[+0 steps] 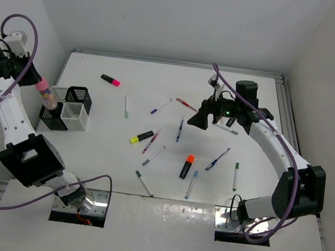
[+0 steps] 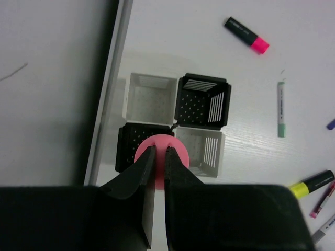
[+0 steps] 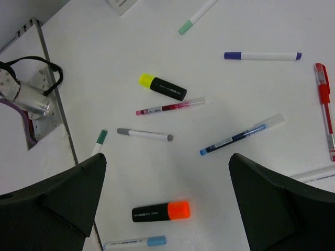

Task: Sort the stationery into containers
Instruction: Place the stationery in the storage box.

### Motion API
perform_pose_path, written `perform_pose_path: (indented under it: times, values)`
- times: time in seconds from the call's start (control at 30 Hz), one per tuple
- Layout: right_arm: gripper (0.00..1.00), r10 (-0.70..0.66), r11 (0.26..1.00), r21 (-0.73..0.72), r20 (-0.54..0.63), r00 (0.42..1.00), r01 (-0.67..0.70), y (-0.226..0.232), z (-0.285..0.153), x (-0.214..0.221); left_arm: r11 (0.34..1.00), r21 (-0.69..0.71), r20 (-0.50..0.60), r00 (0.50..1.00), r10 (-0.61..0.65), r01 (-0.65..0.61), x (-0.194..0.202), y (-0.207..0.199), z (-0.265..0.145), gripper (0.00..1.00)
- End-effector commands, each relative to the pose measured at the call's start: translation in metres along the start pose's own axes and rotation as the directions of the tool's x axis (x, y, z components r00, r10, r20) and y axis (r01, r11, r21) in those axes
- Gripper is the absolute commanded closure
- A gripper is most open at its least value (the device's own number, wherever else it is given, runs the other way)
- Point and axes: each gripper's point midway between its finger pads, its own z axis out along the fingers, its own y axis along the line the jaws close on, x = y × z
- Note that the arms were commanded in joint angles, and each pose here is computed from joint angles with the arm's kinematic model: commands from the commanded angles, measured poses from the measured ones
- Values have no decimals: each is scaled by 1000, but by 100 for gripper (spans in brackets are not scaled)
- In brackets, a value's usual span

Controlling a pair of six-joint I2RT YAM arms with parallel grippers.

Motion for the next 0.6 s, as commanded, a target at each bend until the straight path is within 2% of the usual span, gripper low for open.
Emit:
perform_pose_path:
  times: [0.0,0.37,0.53,0.57]
  values:
    - [2,-35,999,6,57,998,35,2,-7,-20,993,-117,94,995,29,-18,-16,11,-21,100]
    - [2,-11,1000,18,62,998,10,-5,-5,-29,987,-162,170,985,28,0,-44,40,20,100]
    - [2,11,1000,25,65,998,-12,-9,-1,-31,992,-124,173,985,0,22,-39,43,46,100]
    - [2,12,1000,27,68,998,-14,-10,0,-32,993,-116,206,979,5,20,-45,42,48,100]
